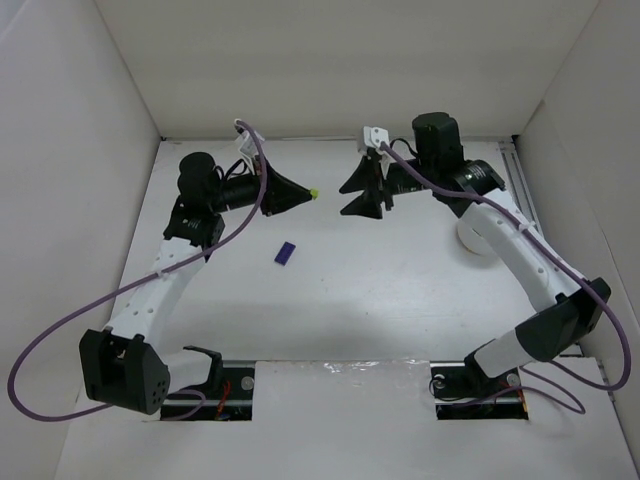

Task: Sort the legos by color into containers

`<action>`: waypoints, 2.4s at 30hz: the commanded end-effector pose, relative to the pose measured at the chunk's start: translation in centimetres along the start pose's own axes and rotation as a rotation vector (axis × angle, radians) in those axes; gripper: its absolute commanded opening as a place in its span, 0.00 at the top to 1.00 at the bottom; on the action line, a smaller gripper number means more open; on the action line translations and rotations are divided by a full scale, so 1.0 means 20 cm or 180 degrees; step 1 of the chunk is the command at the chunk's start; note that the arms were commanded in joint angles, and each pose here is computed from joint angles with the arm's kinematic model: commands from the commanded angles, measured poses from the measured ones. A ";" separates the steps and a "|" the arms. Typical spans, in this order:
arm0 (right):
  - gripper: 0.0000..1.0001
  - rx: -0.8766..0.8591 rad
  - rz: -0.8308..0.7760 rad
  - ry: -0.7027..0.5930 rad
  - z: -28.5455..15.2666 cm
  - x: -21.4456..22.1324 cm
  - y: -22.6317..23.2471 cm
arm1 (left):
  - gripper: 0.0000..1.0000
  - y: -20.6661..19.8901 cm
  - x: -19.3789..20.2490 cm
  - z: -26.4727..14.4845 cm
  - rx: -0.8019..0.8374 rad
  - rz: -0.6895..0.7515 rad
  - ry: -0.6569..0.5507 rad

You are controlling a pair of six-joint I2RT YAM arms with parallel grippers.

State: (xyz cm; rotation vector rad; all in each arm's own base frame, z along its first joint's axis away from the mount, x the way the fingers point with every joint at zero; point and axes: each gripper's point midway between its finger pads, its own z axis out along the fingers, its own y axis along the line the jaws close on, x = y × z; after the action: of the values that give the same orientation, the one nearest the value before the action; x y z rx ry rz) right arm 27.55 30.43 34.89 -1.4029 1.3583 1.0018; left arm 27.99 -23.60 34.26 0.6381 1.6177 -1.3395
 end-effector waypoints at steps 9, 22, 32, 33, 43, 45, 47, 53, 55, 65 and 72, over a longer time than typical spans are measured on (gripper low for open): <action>0.42 0.0016 -0.0404 -0.0033 0.10 -0.10 0.00 | 1.00 -0.09 -0.02 0.01 0.0107 0.0225 0.0106; 0.50 -0.0023 -0.0122 -0.0172 0.15 -0.15 -0.03 | 1.00 -0.11 -0.02 0.02 0.0123 0.0311 0.0074; 0.51 -0.0042 -0.0118 -0.0134 0.19 -0.15 -0.01 | 1.00 -0.09 -0.02 0.03 0.0096 0.0311 0.0061; 0.51 -0.0042 -0.0118 -0.0134 0.19 -0.15 -0.02 | 1.00 -0.09 -0.03 0.03 0.0105 0.0339 0.0044; 0.54 -0.0049 -0.0095 -0.0118 0.21 -0.13 -0.04 | 1.00 -0.09 -0.03 0.03 0.0131 0.0339 0.0057; 0.56 -0.0013 -0.0096 -0.0129 0.21 -0.14 -0.05 | 1.00 -0.09 -0.03 0.03 0.0131 0.0339 0.0057; 0.57 -0.0007 -0.0085 -0.0146 0.22 -0.15 -0.05 | 1.00 -0.08 -0.03 0.03 0.0131 0.0369 0.0056; 0.59 0.0005 -0.0081 -0.0176 0.23 -0.17 -0.05 | 1.00 -0.09 0.00 0.04 0.0151 0.0374 0.0083; 0.62 0.0032 -0.0051 -0.0166 0.23 -0.16 -0.05 | 1.00 -0.09 0.00 0.04 0.0151 0.0374 0.0083; 0.91 0.0063 0.0018 -0.0155 0.24 -0.15 -0.07 | 0.90 -0.07 0.02 0.04 0.0138 0.0384 0.0111; 0.97 0.0166 0.0025 -0.0134 0.19 -0.13 -0.07 | 0.42 -0.06 0.07 0.03 0.0148 0.0490 0.0178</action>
State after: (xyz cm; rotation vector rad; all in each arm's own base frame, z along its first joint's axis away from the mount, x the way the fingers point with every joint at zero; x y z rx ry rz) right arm 28.25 34.97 34.32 -1.3581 1.4336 1.0609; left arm 28.56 -24.00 32.61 0.7047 1.6363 -1.2288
